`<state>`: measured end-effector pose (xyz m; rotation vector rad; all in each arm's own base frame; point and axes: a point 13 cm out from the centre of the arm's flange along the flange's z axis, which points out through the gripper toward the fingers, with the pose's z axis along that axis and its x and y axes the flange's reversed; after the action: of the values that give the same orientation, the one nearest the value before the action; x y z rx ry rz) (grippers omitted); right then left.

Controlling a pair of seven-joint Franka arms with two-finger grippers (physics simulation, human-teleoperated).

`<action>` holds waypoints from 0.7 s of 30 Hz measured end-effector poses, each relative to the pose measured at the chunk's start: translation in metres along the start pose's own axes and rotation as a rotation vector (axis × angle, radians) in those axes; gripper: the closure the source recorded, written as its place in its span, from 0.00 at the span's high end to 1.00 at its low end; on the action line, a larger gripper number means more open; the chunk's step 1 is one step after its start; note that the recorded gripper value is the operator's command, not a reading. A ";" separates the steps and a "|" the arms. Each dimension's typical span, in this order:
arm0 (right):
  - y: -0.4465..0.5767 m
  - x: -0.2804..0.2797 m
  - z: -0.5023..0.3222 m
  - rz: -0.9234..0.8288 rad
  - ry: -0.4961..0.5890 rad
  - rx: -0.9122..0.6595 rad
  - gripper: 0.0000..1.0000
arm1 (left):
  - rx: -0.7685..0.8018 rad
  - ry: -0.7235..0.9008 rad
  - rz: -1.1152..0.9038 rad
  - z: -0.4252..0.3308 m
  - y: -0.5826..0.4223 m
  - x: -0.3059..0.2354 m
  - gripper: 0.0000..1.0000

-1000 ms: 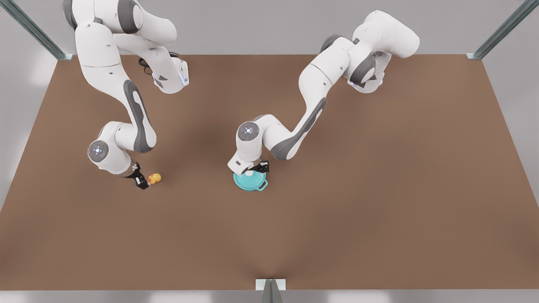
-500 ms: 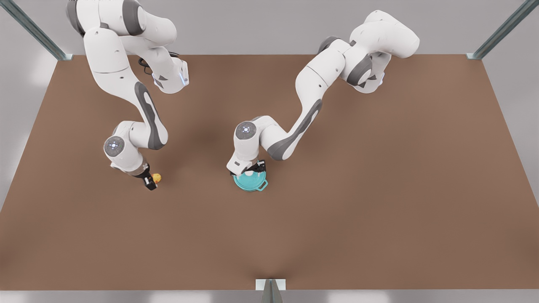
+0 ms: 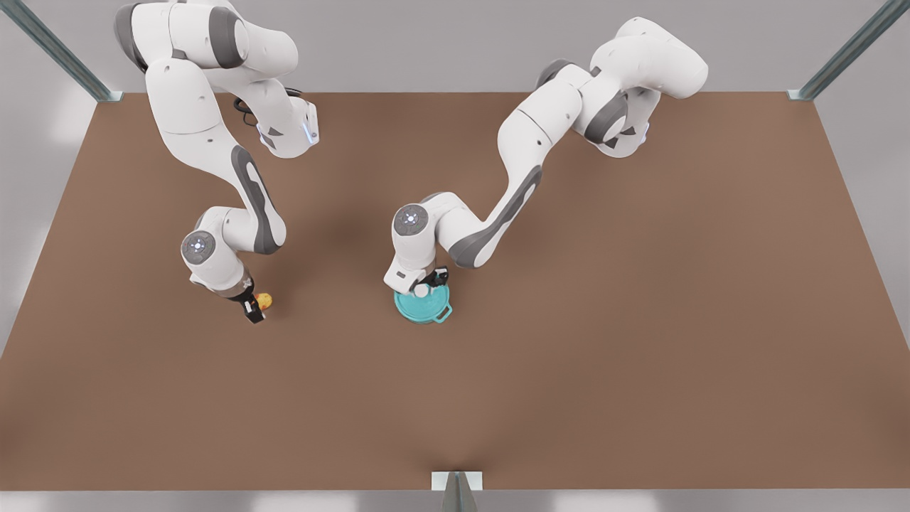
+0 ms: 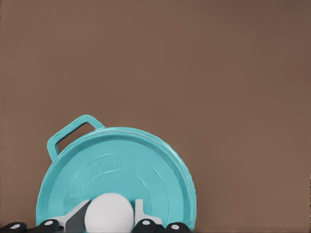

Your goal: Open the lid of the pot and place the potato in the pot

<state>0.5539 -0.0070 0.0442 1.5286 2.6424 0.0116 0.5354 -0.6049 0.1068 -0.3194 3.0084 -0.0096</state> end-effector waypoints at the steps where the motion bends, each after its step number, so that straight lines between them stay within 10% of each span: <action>1: -0.001 0.000 0.001 0.000 -0.001 0.001 1.00 | -0.005 0.003 -0.002 -0.001 0.001 0.000 0.46; 7: -0.009 0.004 0.007 -0.004 -0.006 0.006 1.00 | -0.024 0.025 -0.049 -0.031 0.027 -0.035 0.46; 14: -0.009 0.008 0.007 -0.008 -0.009 0.002 0.95 | -0.085 0.055 -0.247 0.012 0.195 -0.208 0.46; 16: -0.007 0.010 0.006 -0.009 -0.009 0.000 0.92 | -0.090 0.059 -0.224 0.037 0.204 -0.212 1.00; 21: -0.006 0.012 0.007 -0.008 -0.008 -0.002 0.77 | -0.054 0.048 -0.173 0.020 0.215 -0.233 1.00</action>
<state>0.5436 0.0006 0.0364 1.5140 2.6414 0.0071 0.7191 -0.3462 0.1098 -0.5915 3.0218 0.0492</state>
